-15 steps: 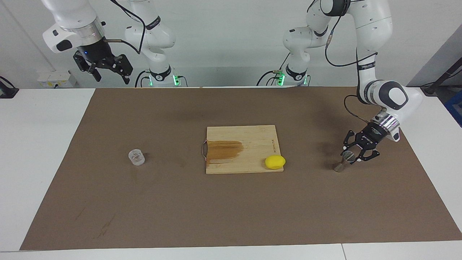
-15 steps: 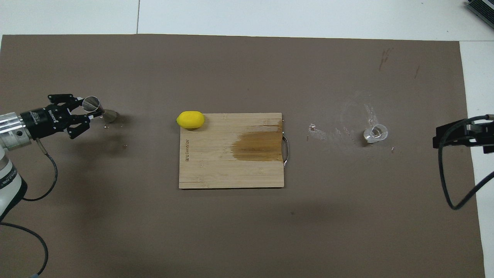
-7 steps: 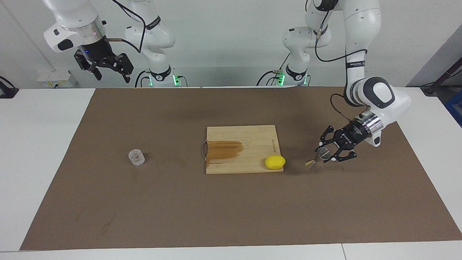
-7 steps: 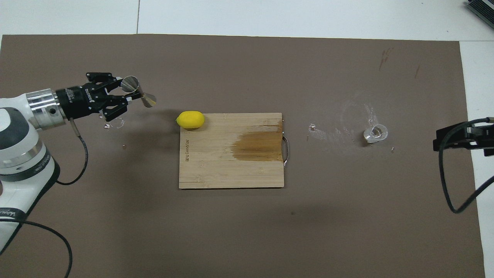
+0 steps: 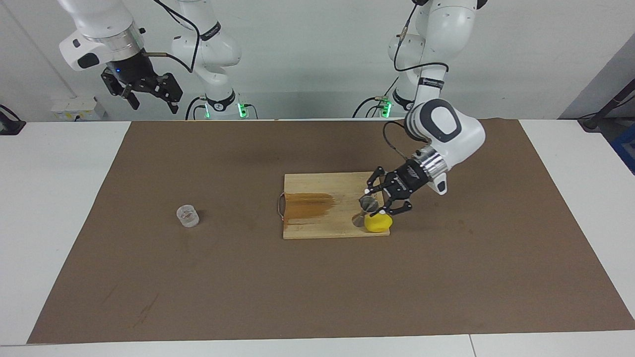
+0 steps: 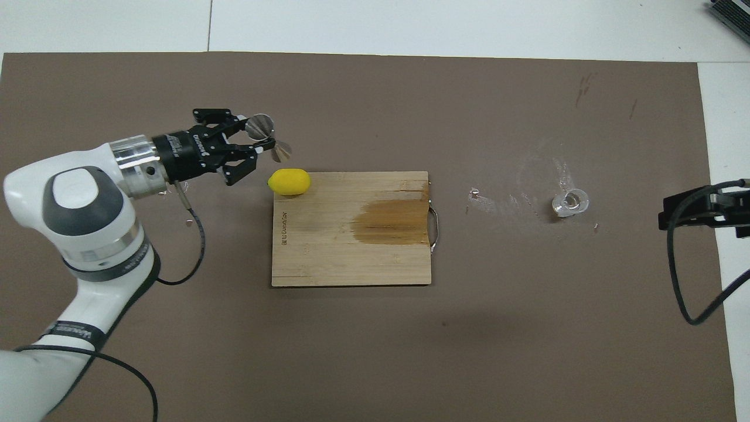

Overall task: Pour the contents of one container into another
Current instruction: 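Carry the metal cup over the wooden cutting board, then set the metal cup on the board while the right gripper reaches the glass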

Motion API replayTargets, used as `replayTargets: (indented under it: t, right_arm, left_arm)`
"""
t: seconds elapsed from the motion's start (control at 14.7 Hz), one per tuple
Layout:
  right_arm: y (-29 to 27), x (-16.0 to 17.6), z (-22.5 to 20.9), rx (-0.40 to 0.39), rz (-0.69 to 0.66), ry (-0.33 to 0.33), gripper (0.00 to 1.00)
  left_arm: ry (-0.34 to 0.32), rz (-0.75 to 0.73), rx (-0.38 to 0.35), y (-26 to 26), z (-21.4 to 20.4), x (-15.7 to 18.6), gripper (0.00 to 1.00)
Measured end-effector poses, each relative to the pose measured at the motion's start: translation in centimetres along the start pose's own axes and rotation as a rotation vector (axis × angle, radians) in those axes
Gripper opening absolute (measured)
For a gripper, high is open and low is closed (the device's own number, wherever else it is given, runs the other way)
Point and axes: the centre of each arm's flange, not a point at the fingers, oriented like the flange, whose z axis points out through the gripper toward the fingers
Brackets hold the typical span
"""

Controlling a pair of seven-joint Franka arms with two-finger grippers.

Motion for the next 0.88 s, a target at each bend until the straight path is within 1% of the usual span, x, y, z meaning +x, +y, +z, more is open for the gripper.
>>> replayTargets:
  t: [0.14,0.34,0.48,0.68,0.82,0.88]
  right_arm:
    - [0.1,0.1,0.3,-0.001,0.066,-0.005,1.00]
    - [0.8,0.6,1.3,0.003,0.217,-0.010,1.00]
    - [1.3,1.5,2.9,0.039,0.329,-0.024,1.00]
    - [2.5,3.4,6.4,0.099,0.559,-0.083,1.00]
    - [3.6,4.8,8.9,0.143,0.699,-0.142,1.00]
    - [4.2,5.6,10.0,0.160,0.779,-0.158,1.00]
  left_arm:
    - [0.038,-0.003,-0.014,-4.1,2.9,0.4,0.47]
    - [0.077,0.013,-0.003,-8.2,5.5,0.8,0.47]
    - [0.103,0.032,0.001,-10.1,6.6,1.1,0.47]
    - [0.131,0.052,0.012,-12.2,7.8,1.6,0.47]
    - [0.139,0.054,0.017,-12.6,8.2,2.0,0.47]
    - [0.145,0.053,0.017,-12.6,8.4,2.3,0.47]
